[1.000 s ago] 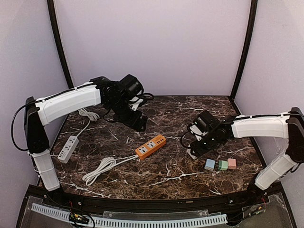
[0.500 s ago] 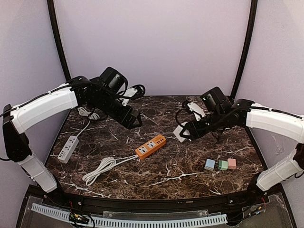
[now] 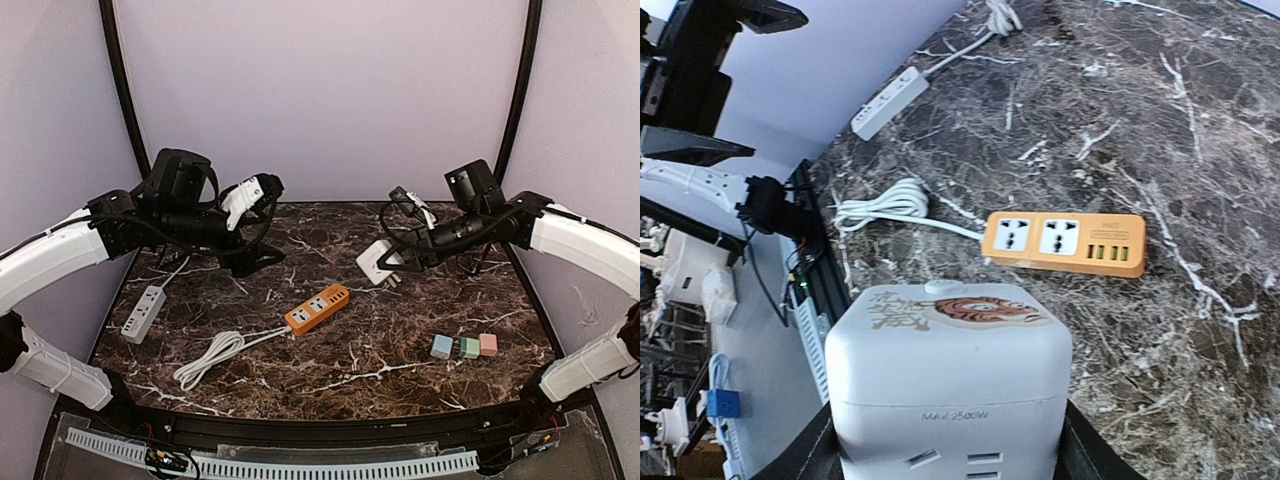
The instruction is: Insert the plug
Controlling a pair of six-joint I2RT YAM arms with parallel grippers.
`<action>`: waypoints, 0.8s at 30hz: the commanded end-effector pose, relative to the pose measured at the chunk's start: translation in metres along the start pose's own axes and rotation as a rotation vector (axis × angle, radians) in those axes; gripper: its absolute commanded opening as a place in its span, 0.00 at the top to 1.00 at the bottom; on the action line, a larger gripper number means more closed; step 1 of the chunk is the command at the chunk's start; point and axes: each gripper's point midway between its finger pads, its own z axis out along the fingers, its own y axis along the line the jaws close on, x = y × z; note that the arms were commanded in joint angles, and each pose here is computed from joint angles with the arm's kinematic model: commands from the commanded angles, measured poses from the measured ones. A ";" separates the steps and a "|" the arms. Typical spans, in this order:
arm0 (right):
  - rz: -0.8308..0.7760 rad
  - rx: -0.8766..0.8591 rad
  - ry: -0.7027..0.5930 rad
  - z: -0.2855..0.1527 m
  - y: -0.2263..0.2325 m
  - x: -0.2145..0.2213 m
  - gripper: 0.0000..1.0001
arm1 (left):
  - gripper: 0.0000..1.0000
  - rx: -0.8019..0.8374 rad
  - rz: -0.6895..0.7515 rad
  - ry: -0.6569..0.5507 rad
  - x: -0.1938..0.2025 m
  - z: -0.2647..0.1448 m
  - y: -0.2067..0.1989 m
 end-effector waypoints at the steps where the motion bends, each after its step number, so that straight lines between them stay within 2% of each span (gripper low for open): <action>1: -0.054 -0.230 -0.041 -0.020 0.044 -0.016 0.88 | 0.11 0.058 0.269 -0.194 -0.026 -0.015 -0.017; 6: -0.048 -0.355 -0.026 -0.029 0.064 -0.016 0.89 | 0.13 0.196 0.396 -0.233 -0.030 -0.018 -0.042; 14: 0.029 -0.573 0.057 -0.035 0.087 -0.002 0.91 | 0.17 0.312 0.532 -0.330 -0.049 -0.018 -0.059; 24: 0.056 -0.719 0.104 -0.039 0.105 -0.003 0.91 | 0.24 0.498 0.587 -0.444 -0.072 -0.014 -0.083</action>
